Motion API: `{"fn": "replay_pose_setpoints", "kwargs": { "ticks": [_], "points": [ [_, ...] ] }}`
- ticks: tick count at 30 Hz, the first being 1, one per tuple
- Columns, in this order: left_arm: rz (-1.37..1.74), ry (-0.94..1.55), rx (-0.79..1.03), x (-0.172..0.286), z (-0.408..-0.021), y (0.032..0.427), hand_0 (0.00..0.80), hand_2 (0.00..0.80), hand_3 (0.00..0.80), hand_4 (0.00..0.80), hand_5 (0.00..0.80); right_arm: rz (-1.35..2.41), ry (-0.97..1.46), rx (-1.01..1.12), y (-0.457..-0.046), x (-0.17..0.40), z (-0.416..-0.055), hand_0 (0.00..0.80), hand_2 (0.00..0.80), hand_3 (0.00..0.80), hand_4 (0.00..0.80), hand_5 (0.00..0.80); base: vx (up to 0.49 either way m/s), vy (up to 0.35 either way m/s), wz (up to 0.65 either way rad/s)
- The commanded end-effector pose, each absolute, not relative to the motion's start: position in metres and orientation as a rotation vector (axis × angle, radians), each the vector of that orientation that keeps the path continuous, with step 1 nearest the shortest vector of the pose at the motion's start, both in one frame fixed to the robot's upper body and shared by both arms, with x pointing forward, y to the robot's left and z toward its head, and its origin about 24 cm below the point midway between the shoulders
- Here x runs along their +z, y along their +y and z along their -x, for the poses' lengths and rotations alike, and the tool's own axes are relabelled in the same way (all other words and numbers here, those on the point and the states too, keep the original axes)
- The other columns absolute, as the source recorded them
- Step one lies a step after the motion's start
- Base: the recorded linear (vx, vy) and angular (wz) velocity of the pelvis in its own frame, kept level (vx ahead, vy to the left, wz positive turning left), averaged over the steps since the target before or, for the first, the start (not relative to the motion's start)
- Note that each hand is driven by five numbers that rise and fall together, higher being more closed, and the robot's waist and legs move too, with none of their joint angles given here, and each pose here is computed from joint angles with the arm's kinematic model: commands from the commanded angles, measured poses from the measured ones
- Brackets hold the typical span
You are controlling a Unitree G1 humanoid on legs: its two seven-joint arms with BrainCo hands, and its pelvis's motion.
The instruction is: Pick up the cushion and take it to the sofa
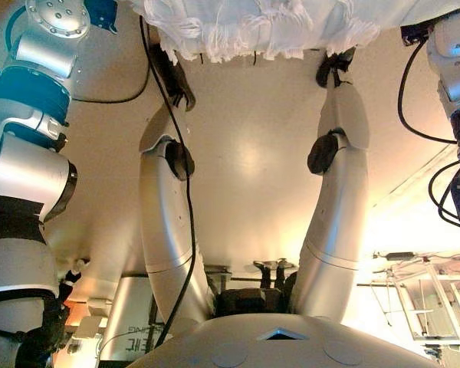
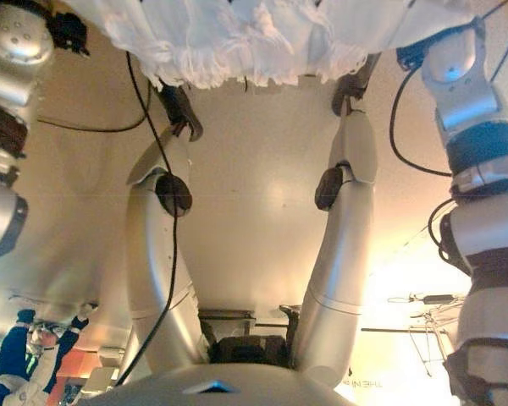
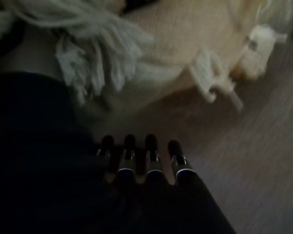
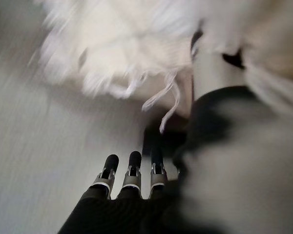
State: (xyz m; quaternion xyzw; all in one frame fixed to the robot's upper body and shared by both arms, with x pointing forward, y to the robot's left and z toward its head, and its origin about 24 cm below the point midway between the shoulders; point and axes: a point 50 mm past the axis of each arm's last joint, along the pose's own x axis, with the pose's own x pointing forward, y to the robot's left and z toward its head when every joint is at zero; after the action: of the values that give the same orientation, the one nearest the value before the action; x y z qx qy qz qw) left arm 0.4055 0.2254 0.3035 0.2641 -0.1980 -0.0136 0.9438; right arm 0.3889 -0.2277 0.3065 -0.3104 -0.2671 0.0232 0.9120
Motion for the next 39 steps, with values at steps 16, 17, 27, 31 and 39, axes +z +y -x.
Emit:
{"fn": "replay_pose_setpoints", "kwargs": {
  "ticks": [16, 17, 27, 31, 39],
  "points": [
    [-0.043, -0.377, -1.066, 0.255, -0.374, 0.104, 0.800, 0.800, 0.800, 0.800, 0.800, 0.249, -0.542, 0.890, -0.153, 0.300, -0.363, 0.800, 0.800, 0.800, 0.800, 0.800, -0.009, -0.001, 0.05],
    [-0.017, -0.371, -1.076, 0.248, -0.372, 0.105, 0.800, 0.800, 0.800, 0.800, 0.800, 0.234, -0.547, 0.877, -0.156, 0.294, -0.362, 0.800, 0.800, 0.800, 0.800, 0.800, -0.012, -0.090, -0.05],
    [0.292, -0.229, -1.083, 0.132, -0.328, 0.115, 0.800, 0.800, 0.800, 0.800, 0.800, 0.045, -0.471, 0.672, -0.177, 0.177, -0.335, 0.800, 0.800, 0.800, 0.800, 0.800, 0.007, -0.103, 0.01],
    [0.451, -0.207, -1.024, 0.102, -0.305, 0.121, 0.800, 0.800, 0.800, 0.800, 0.800, -0.059, -0.427, 0.617, -0.183, 0.133, -0.309, 0.800, 0.800, 0.800, 0.800, 0.800, 0.019, -0.088, -0.01],
    [0.452, -0.323, -0.677, 0.091, -0.268, 0.153, 0.800, 0.800, 0.800, 0.800, 0.800, 0.031, -0.468, 0.448, -0.189, 0.118, -0.262, 0.800, 0.800, 0.800, 0.800, 0.800, 0.086, -0.023, 0.02]
  ]
}}
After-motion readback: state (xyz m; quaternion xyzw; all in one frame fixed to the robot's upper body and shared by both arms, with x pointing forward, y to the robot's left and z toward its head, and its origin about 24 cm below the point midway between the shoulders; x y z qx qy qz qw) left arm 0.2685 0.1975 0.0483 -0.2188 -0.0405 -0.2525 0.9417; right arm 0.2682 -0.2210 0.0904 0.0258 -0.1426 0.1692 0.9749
